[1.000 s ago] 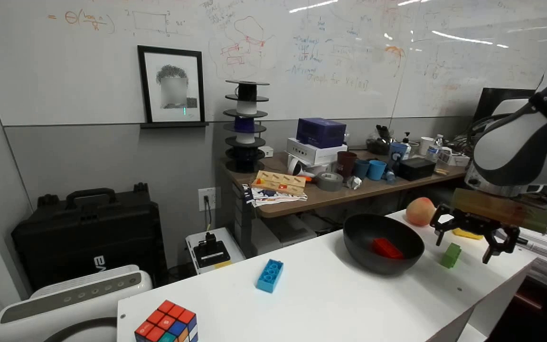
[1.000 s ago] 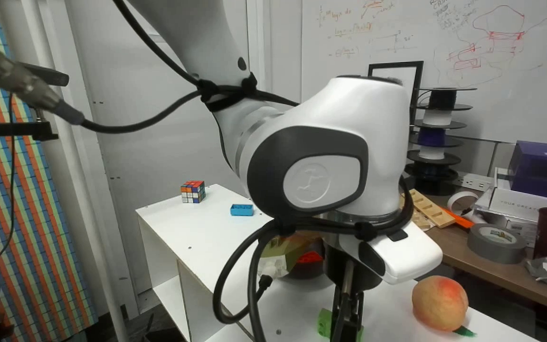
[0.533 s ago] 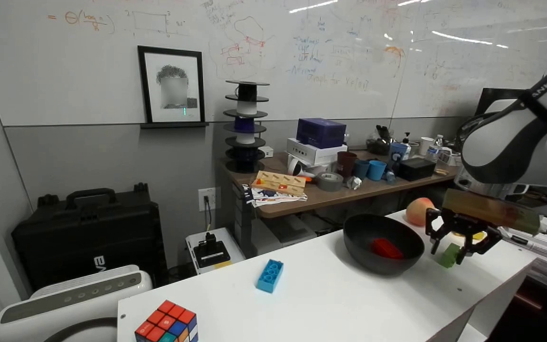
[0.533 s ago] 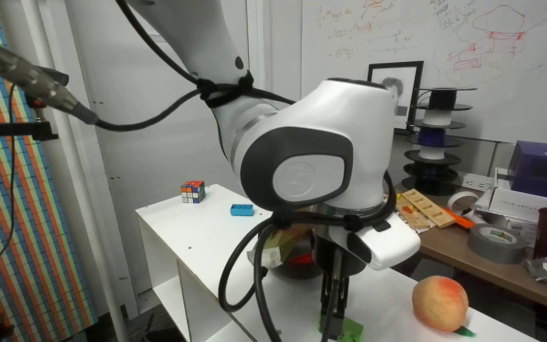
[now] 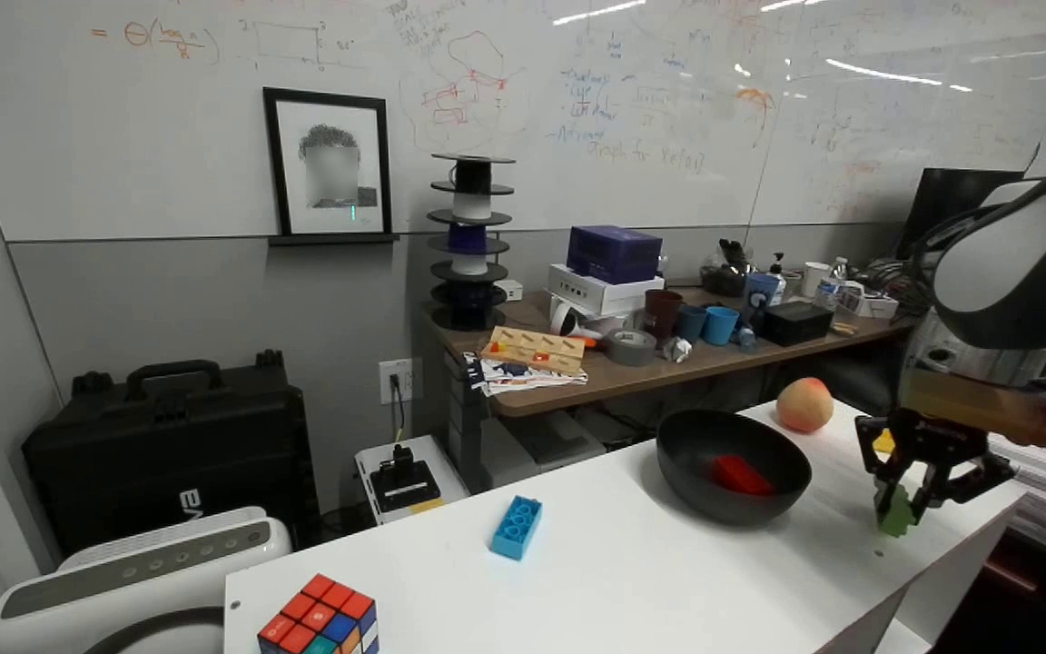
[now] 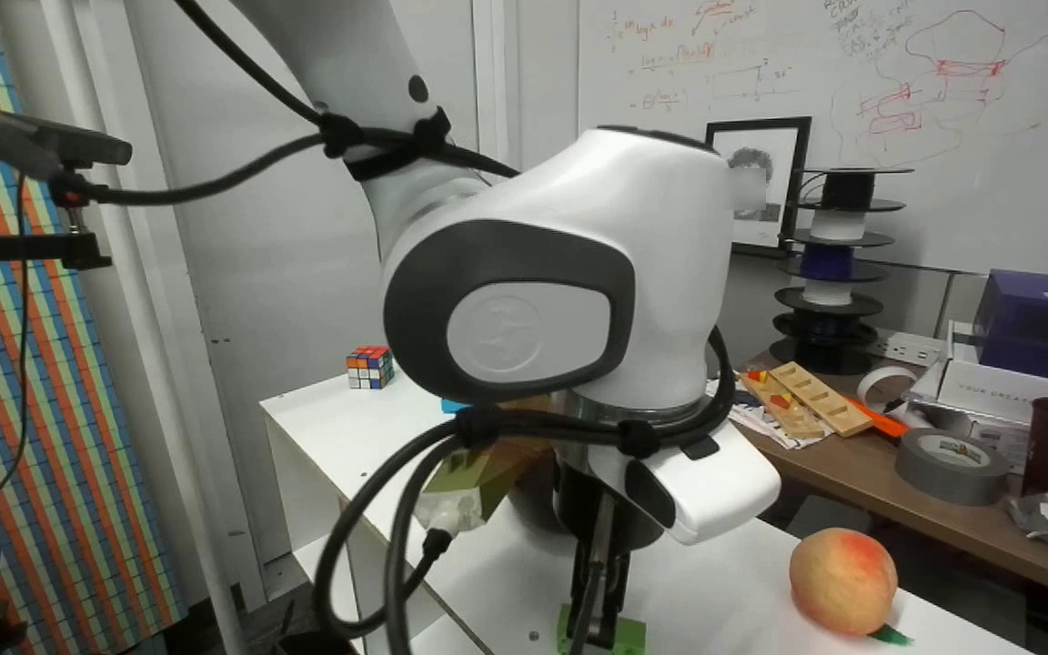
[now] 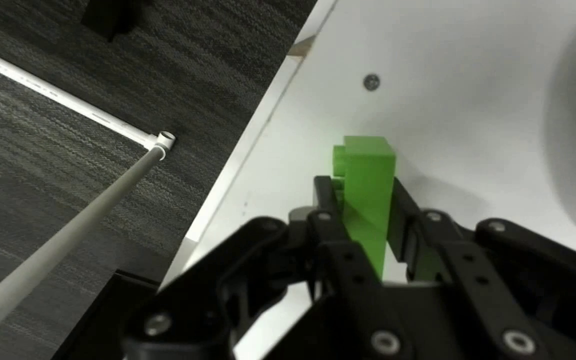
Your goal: Place the red, green, blue and yellow building blocks inside the black bowl
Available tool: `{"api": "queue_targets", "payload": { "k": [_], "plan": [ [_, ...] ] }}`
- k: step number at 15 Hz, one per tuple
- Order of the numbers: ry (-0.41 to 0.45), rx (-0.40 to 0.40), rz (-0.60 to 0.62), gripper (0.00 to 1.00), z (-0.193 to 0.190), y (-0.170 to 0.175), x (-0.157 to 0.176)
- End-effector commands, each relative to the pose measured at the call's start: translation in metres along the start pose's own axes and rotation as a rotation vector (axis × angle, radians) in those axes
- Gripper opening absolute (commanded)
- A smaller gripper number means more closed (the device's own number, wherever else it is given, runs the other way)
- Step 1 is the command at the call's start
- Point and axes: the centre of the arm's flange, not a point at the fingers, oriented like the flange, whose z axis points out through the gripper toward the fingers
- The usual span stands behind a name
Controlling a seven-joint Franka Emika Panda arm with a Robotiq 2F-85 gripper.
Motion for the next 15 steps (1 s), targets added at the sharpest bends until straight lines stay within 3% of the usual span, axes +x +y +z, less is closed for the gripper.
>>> {"api": "queue_targets", "payload": {
  "k": [1,4,8,12,15],
  "plan": [
    [0.002,0.017,0.015,0.07,-0.062,0.041,-0.028],
    [0.044,0.056,-0.001,0.07,-0.111,0.047,-0.043],
    [0.15,0.171,-0.057,0.07,-0.161,0.001,-0.042],
    [0.138,0.2,-0.102,0.07,-0.165,-0.062,-0.036],
    [0.069,0.173,-0.132,0.07,-0.138,-0.103,-0.04]
  ]
}}
